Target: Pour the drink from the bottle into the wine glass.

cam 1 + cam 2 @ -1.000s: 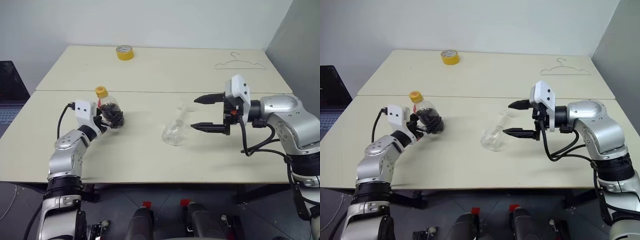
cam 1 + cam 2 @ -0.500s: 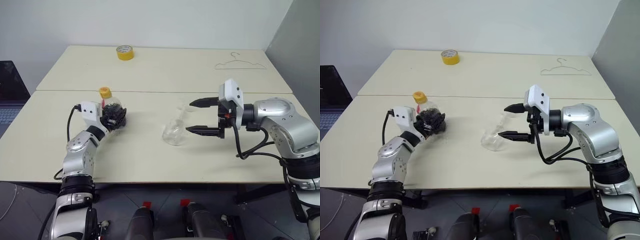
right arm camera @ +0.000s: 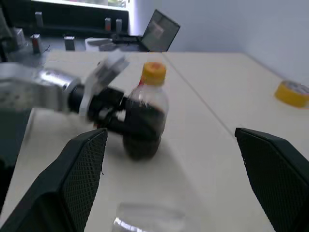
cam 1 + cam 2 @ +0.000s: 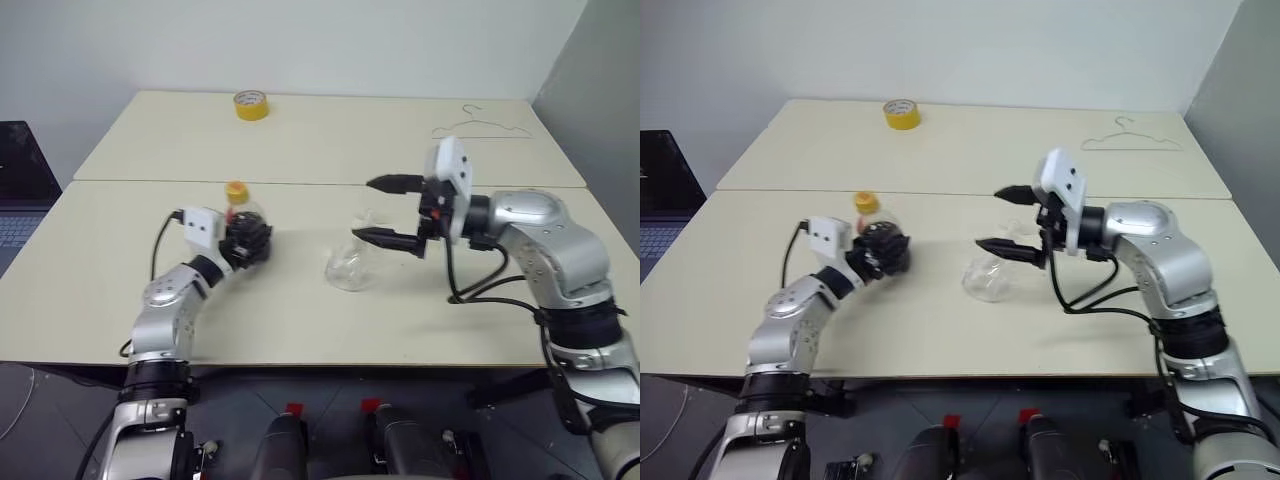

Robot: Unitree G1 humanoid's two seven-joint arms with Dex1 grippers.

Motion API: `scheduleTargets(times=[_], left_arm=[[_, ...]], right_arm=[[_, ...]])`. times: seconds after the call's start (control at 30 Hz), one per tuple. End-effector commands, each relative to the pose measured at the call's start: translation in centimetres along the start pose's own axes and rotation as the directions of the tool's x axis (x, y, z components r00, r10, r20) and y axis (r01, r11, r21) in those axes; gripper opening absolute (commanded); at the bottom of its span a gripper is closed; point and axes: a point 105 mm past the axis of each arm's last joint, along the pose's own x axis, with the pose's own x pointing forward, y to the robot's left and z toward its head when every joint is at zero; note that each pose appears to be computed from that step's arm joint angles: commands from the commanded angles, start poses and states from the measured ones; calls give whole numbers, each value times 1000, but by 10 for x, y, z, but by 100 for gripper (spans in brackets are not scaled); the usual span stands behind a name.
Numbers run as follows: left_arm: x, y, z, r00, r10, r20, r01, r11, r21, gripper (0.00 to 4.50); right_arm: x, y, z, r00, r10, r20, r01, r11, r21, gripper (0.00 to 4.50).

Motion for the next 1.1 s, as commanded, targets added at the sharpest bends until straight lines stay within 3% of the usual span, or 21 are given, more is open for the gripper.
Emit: scheduleTargets(times=[0.03,0.3,0.7,0.8,1.03,1.1], left_arm=[[14,-35,22,994,-89,63,87,996,38,312],[26,-70,1,990,-139,28,139,990,-3,312],[29,-74,-14,994,-112,-14,113,993,28,312],[28,-75,-15,993,-113,-15,114,993,30,309],[26,-74,-16,993,-113,-23,114,993,38,309],[26,-74,-16,993,-115,-25,116,992,38,309]], right_arm=[[8,-7,1,994,-106,11,106,994,3,450],[29,0,-12,974,-226,-22,226,965,135,450],[41,16,-5,982,-187,-3,184,962,202,450],[43,15,-6,981,-193,-4,189,958,215,396],[44,14,-7,981,-196,2,191,956,223,143],[44,13,-8,980,-197,0,192,956,224,125]])
